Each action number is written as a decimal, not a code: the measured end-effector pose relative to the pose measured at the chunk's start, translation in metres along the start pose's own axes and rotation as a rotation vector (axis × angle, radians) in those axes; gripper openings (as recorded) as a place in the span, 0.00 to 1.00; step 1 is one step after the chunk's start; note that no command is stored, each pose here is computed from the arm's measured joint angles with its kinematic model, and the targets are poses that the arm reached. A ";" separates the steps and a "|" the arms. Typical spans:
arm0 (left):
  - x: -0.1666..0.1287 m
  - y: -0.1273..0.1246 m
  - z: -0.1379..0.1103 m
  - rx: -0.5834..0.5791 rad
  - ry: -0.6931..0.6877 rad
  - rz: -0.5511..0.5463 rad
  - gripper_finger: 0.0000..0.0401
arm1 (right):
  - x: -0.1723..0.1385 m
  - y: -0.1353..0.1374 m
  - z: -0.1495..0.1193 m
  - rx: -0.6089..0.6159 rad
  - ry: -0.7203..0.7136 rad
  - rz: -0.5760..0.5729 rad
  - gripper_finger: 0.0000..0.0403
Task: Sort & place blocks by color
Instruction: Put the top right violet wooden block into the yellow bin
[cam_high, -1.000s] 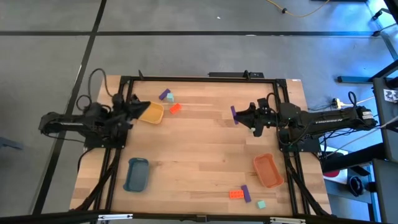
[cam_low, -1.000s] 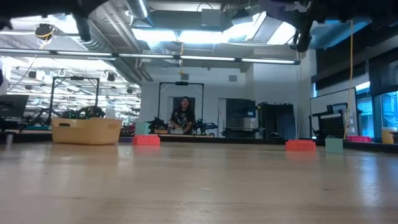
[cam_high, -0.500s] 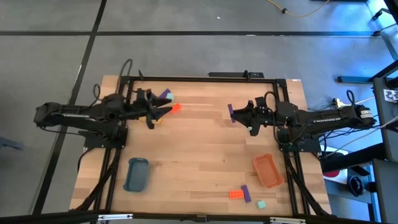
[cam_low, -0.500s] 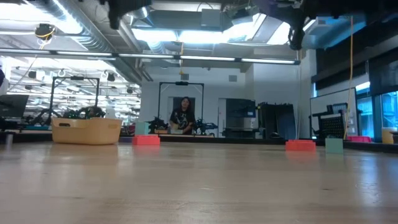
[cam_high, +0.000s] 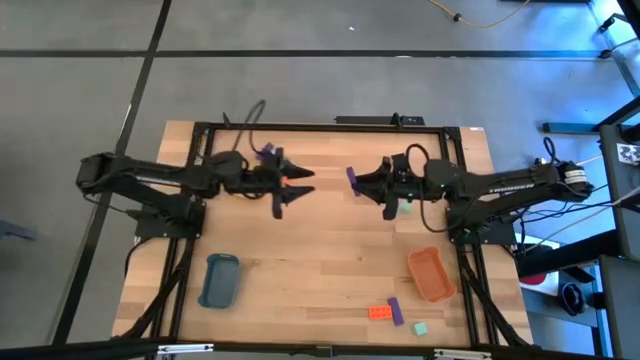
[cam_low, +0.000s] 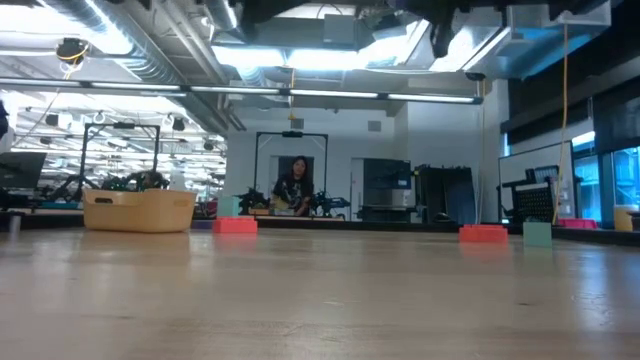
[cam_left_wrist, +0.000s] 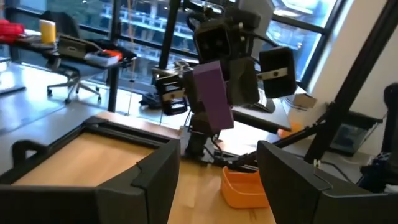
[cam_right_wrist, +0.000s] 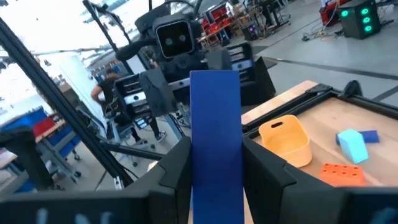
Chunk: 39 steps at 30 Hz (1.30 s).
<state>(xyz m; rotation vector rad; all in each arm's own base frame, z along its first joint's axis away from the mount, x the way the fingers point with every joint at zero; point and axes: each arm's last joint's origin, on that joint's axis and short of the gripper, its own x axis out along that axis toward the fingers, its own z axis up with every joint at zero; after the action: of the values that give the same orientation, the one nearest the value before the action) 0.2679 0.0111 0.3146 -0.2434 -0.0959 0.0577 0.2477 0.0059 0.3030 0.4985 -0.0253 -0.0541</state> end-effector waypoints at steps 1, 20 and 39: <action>0.006 -0.001 -0.001 0.007 -0.002 -0.008 0.51 | 0.004 0.002 -0.001 -0.009 0.008 0.002 0.27; 0.057 -0.011 0.004 0.008 -0.005 -0.043 0.51 | 0.032 0.015 -0.001 -0.112 0.111 0.048 0.27; 0.056 -0.011 0.005 -0.053 0.014 -0.072 0.26 | 0.031 0.016 0.002 -0.131 0.086 0.057 0.27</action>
<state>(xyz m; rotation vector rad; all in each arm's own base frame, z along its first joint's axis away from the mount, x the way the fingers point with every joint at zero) 0.3233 0.0054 0.3274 -0.2935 -0.0924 -0.0178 0.2793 0.0174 0.3124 0.3684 0.0482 0.0217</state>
